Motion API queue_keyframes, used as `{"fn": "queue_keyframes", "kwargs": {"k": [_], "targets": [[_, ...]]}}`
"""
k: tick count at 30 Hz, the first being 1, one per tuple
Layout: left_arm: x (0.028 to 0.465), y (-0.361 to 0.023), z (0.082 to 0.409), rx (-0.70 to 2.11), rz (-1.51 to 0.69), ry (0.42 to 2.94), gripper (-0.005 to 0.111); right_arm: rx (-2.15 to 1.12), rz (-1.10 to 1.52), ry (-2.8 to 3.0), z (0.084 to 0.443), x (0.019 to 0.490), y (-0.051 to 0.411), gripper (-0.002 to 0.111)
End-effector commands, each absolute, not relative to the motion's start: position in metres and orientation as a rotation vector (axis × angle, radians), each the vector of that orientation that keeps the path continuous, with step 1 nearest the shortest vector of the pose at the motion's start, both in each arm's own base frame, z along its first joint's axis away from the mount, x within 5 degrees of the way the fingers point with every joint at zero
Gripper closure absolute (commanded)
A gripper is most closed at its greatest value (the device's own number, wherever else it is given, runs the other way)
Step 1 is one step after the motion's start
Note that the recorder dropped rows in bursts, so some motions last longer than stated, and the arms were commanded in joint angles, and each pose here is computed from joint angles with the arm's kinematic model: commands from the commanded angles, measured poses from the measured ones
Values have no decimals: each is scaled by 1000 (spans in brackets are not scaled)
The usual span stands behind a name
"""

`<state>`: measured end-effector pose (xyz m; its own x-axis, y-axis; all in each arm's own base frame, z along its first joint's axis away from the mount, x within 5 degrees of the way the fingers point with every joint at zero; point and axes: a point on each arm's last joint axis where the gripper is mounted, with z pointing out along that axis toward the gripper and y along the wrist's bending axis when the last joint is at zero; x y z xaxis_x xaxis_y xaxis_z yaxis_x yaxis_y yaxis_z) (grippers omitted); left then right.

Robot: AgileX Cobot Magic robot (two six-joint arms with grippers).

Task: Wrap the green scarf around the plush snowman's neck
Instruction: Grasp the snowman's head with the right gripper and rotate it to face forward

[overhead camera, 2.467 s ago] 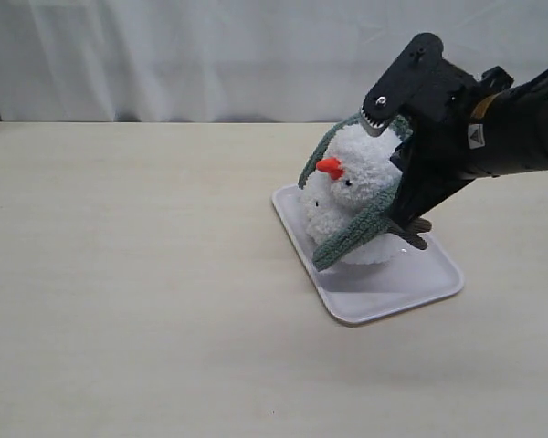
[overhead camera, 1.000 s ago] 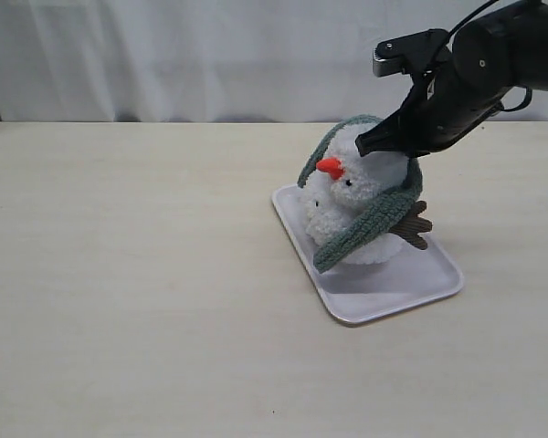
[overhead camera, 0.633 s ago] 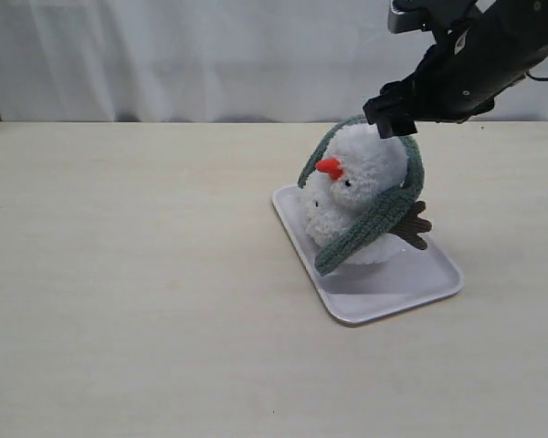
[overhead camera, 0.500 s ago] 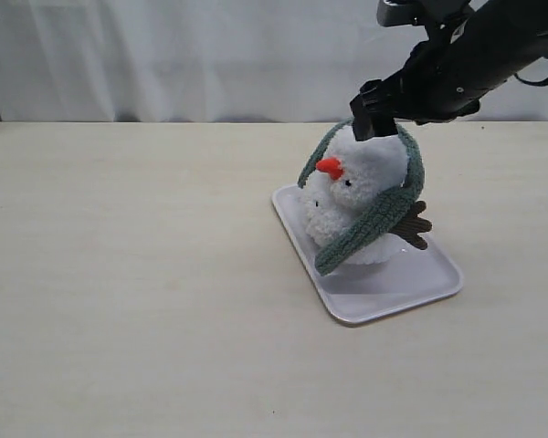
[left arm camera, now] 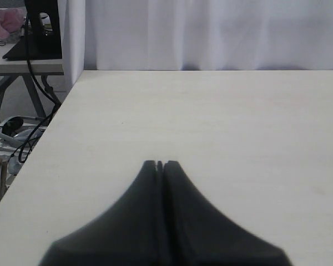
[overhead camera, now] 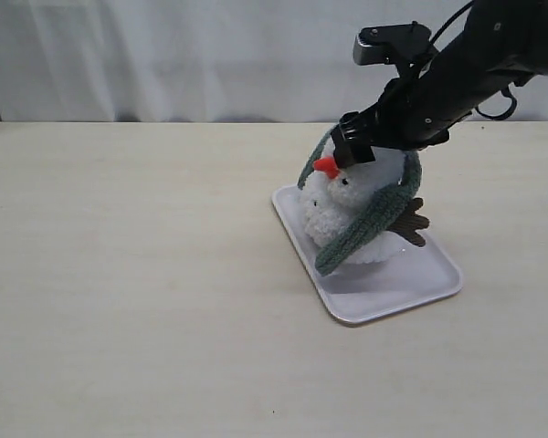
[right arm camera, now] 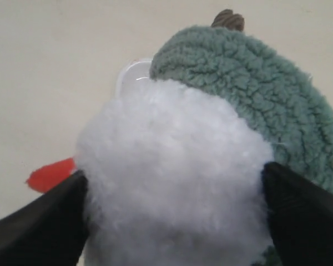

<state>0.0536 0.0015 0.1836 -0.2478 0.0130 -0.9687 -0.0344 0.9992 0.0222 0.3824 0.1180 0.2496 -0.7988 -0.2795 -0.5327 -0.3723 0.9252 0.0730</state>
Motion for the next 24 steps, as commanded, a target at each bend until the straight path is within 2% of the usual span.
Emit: {"fn": "queue_keyframes", "kwargs": {"k": [1, 7, 15, 20, 24], "targets": [[54, 2, 184, -22, 48, 1807, 107, -568, 288, 2545, 244, 382, 122, 46], [54, 2, 184, -22, 48, 1807, 107, -961, 276, 2492, 242, 370, 135, 104], [54, 2, 184, -22, 48, 1807, 107, -1584, 212, 2194, 240, 348, 175, 104], [54, 2, 184, -22, 48, 1807, 107, -1888, 25, 1989, 238, 340, 189, 104], [54, 2, 184, -22, 48, 1807, 107, -2013, -103, 1893, 237, 337, 193, 104]]}}
